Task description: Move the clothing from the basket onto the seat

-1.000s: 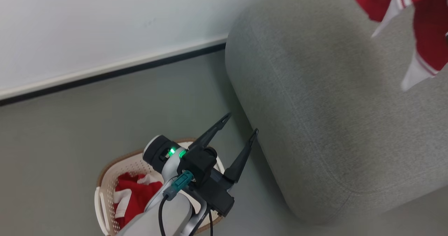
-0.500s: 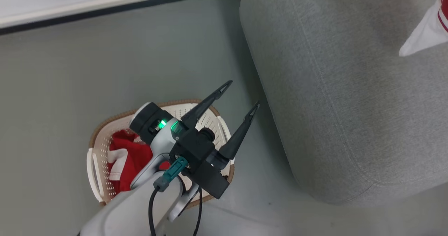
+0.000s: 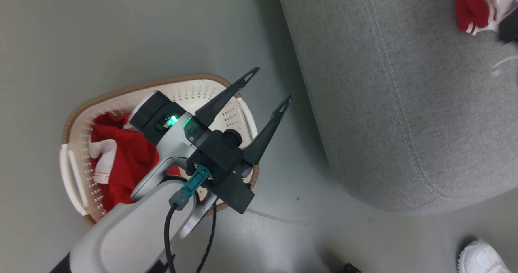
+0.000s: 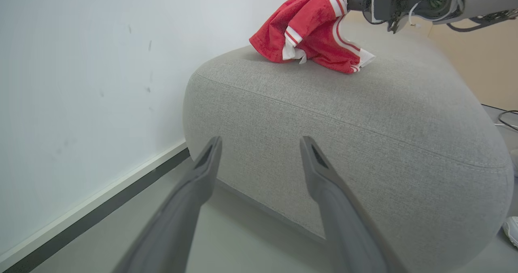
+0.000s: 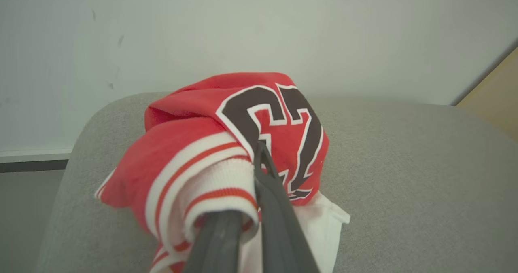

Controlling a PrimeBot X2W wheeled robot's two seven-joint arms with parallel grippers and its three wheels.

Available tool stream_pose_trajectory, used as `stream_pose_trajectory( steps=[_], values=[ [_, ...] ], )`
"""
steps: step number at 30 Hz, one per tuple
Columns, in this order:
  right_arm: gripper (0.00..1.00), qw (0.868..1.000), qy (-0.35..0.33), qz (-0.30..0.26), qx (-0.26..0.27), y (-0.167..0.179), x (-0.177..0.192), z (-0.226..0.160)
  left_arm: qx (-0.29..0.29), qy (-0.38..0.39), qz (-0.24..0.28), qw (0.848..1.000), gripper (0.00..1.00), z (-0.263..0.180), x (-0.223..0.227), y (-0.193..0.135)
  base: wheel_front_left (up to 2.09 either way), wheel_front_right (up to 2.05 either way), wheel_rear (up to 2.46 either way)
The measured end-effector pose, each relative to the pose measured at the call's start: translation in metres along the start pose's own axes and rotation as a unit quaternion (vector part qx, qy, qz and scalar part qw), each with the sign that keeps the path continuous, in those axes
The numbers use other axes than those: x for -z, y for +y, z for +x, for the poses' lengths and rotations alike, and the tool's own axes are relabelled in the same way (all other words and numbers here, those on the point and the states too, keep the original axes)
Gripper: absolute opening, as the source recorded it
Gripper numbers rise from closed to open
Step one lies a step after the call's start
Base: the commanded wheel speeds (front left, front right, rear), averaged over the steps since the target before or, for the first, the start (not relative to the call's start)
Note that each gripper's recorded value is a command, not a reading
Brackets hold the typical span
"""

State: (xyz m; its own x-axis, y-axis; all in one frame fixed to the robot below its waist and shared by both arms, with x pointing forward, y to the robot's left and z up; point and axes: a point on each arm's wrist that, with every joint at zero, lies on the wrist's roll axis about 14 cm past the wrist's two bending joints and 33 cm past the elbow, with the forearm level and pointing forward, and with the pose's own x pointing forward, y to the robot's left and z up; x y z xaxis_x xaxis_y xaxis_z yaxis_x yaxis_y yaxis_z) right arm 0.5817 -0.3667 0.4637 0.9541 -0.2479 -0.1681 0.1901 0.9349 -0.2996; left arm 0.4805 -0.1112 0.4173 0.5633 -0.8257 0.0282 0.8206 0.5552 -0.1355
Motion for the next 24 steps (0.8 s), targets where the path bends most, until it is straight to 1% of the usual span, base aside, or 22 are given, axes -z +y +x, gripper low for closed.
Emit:
stream_pose_trajectory(
  steps=[2, 5, 6, 7, 8, 9, 19, 24],
  values=[
    [0.00, 1.000, 0.021, 0.006, -0.005, 0.009, 0.019, -0.003, 0.004, 0.006, -0.003, 1.000, 1.00, 0.001, 0.009, 0.000, 0.00, 0.00, 0.00],
    [0.00, 0.999, 0.035, 0.005, 0.003, 0.004, 0.032, -0.007, 0.013, 0.009, -0.011, 1.000, 1.00, 0.005, 0.016, -0.005, 0.00, 0.00, 0.00],
    [0.19, 0.999, 0.037, 0.003, 0.006, 0.001, 0.034, -0.009, 0.014, 0.010, -0.012, 1.000, 1.00, 0.006, 0.018, -0.005, 0.00, 0.00, 0.00],
    [0.42, 0.999, 0.038, 0.001, 0.008, -0.001, 0.036, -0.010, 0.014, 0.012, -0.014, 1.000, 1.00, 0.007, 0.020, -0.006, 0.00, 0.00, 0.00],
    [0.95, 0.999, 0.041, 0.000, 0.010, -0.004, 0.037, -0.012, 0.013, 0.012, -0.015, 1.000, 1.00, 0.007, 0.021, -0.006, 0.00, 0.00, 0.00],
    [1.00, 0.999, 0.042, -0.001, 0.011, -0.005, 0.038, -0.014, 0.012, 0.014, -0.017, 1.000, 1.00, 0.006, 0.021, -0.006, 0.00, 0.00, 0.00],
    [1.00, 0.999, 0.053, -0.001, -0.003, -0.004, 0.046, -0.044, -0.013, 0.013, -0.018, 1.000, 1.00, -0.005, 0.013, -0.003, 0.00, 0.00, 0.00],
    [1.00, 0.999, 0.044, 0.003, -0.021, 0.005, 0.039, -0.062, -0.033, -0.001, -0.023, 0.999, 1.00, -0.007, -0.006, -0.002, 0.00, 0.00, 0.00]
  ],
)
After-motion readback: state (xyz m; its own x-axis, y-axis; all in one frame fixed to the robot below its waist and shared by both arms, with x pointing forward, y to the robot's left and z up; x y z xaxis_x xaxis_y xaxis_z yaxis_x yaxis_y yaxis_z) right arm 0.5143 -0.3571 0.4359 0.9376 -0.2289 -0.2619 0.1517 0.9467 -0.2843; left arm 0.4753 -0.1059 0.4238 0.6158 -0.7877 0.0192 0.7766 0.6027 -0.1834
